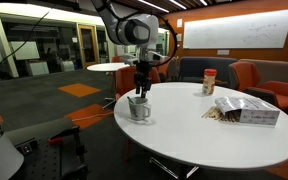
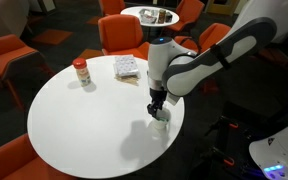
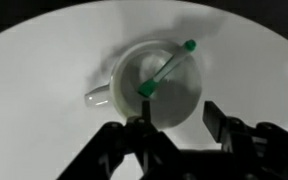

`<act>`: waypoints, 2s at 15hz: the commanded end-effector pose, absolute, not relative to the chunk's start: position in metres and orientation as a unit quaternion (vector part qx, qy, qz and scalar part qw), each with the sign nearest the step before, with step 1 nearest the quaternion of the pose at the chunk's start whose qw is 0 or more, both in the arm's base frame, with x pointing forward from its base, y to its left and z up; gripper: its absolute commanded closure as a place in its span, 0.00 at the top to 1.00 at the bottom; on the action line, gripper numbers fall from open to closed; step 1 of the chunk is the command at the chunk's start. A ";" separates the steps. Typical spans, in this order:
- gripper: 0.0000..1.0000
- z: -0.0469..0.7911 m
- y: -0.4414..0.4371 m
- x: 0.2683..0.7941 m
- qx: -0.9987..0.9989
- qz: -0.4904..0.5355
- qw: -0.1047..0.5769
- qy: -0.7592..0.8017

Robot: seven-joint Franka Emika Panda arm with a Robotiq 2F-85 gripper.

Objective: Take the green marker out of the white mug

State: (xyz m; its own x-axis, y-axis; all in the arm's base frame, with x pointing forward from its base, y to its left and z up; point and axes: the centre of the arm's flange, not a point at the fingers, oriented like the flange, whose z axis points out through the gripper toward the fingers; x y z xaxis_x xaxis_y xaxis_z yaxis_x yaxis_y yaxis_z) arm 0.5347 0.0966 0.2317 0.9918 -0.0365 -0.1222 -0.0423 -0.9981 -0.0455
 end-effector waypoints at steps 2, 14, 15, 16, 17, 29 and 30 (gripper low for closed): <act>0.61 0.219 0.105 0.538 -0.995 0.059 0.042 0.065; 0.63 0.243 0.094 0.526 -0.993 0.028 0.069 0.095; 0.57 0.247 0.093 0.522 -0.993 0.027 0.069 0.096; 0.53 0.250 0.092 0.519 -0.992 0.025 0.070 0.099; 0.51 0.253 0.090 0.516 -0.992 0.024 0.070 0.102; 0.41 0.213 0.065 0.521 -0.984 0.080 0.073 0.143; 0.41 0.208 0.066 0.523 -0.983 0.086 0.074 0.142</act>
State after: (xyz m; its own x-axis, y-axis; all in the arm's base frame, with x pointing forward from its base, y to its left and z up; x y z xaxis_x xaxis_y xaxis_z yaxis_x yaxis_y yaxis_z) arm 0.5121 0.0648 0.2177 0.9557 -0.2554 -0.1460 -0.2727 -0.9554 -0.1132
